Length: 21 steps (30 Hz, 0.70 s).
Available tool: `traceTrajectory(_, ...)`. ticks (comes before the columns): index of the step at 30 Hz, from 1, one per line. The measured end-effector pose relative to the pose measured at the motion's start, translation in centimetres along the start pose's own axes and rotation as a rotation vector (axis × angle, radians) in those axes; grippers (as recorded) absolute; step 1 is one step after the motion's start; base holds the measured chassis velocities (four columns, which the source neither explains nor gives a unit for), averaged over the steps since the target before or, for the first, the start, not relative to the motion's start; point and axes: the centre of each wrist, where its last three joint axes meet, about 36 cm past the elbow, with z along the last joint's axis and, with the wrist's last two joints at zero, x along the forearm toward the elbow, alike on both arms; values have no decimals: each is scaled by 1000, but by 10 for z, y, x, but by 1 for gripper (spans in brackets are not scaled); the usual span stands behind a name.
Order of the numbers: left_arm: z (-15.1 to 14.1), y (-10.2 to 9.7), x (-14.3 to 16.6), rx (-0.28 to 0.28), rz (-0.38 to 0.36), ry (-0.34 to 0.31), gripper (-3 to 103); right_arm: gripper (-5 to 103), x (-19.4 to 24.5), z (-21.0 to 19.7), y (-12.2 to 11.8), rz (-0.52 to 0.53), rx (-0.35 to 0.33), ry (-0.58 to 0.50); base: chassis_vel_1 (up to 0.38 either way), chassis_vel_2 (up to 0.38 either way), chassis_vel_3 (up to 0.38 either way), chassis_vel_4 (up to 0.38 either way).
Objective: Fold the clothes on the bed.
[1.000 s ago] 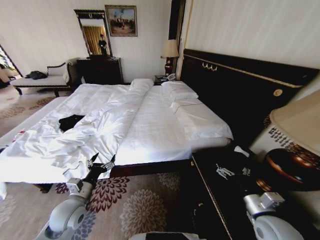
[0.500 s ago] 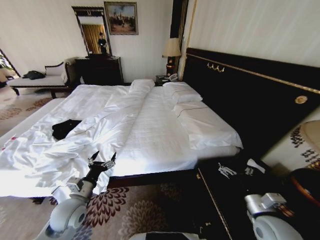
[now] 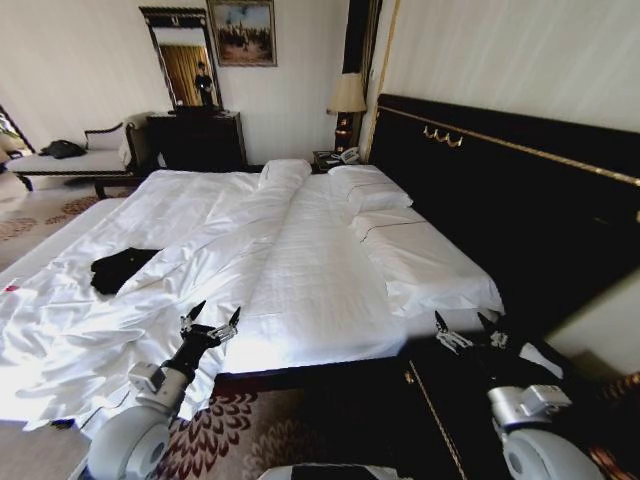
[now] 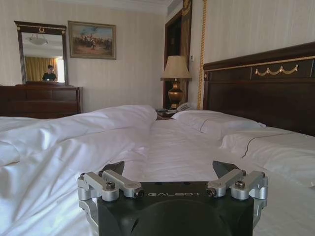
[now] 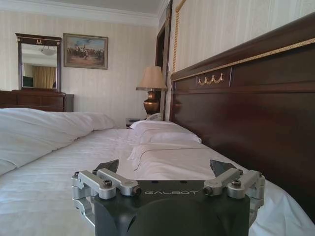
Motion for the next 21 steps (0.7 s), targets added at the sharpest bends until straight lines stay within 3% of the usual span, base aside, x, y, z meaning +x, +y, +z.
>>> traceTrajectory(12, 4, 1, 0, 10, -23, 3, 100, 100, 3, 7, 6, 12, 7, 1, 0, 0, 0, 0)
traceTrajectory(21, 10, -5, -1, 48, -46, 9, 100, 100, 6, 12, 8, 15, -6, 16, 94, 103, -83, -109)
